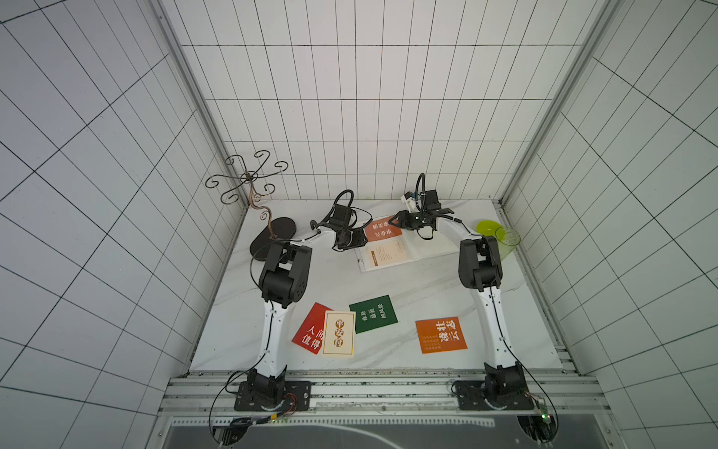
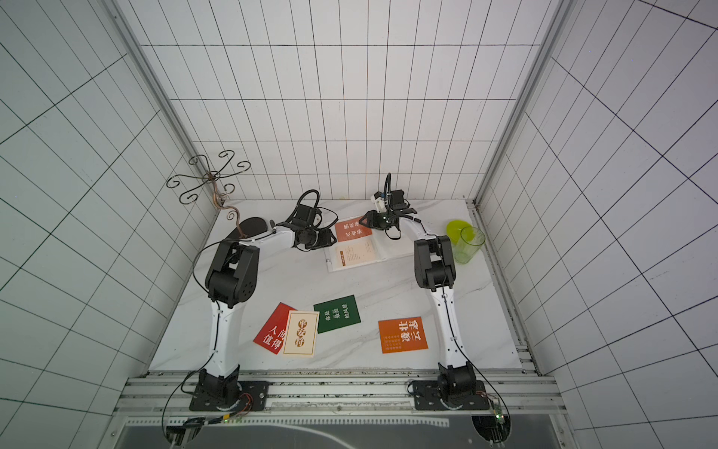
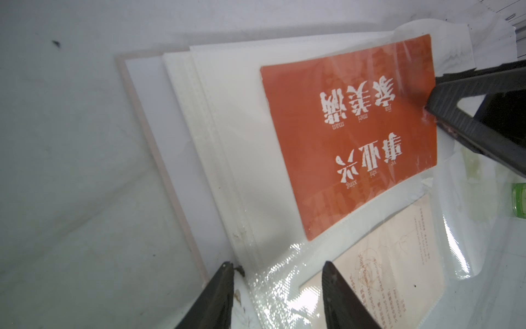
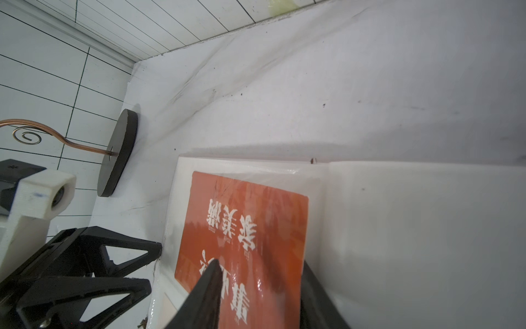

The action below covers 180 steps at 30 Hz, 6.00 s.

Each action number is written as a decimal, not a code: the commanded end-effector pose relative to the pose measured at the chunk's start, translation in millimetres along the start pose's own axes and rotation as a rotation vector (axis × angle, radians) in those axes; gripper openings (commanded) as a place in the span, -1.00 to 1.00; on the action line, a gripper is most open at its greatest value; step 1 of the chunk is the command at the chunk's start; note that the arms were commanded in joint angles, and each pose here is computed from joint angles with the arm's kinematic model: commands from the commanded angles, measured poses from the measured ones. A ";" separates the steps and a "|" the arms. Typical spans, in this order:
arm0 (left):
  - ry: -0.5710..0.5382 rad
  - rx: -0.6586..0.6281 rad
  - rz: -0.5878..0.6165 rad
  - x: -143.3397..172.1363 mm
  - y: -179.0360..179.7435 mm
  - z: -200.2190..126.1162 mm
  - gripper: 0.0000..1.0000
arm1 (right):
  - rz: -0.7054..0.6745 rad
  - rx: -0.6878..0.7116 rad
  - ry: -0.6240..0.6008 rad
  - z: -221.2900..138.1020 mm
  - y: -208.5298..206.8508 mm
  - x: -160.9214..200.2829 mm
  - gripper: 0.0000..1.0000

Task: Place the photos into the photo albums
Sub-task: Insert the photo into the photo album, then turn the page of the photo album at the center of the board.

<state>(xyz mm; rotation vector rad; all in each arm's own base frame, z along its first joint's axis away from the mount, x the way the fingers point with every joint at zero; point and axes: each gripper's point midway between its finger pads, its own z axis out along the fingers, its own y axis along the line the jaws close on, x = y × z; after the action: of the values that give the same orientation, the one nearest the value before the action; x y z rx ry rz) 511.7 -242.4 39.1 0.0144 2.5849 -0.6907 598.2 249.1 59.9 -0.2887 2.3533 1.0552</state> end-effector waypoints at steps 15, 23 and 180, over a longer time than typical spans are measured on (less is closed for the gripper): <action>0.063 -0.041 -0.040 19.4 13.6 -1.1 0.02 | -0.014 -0.167 -0.023 6.3 39.4 -16.6 -0.09; 0.062 -0.036 -0.042 19.1 12.1 -2.3 0.02 | -0.013 -0.156 -0.029 4.4 40.6 -19.6 -0.04; -0.198 0.044 0.041 15.1 -37.5 -145.8 0.09 | -0.280 0.240 0.103 -71.7 115.2 121.2 -0.55</action>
<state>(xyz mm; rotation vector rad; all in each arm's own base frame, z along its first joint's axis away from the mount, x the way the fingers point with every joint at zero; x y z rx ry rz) 430.9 -215.0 146.8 0.0272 2.4165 -0.7063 429.9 267.4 100.1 -0.5184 2.4259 0.5907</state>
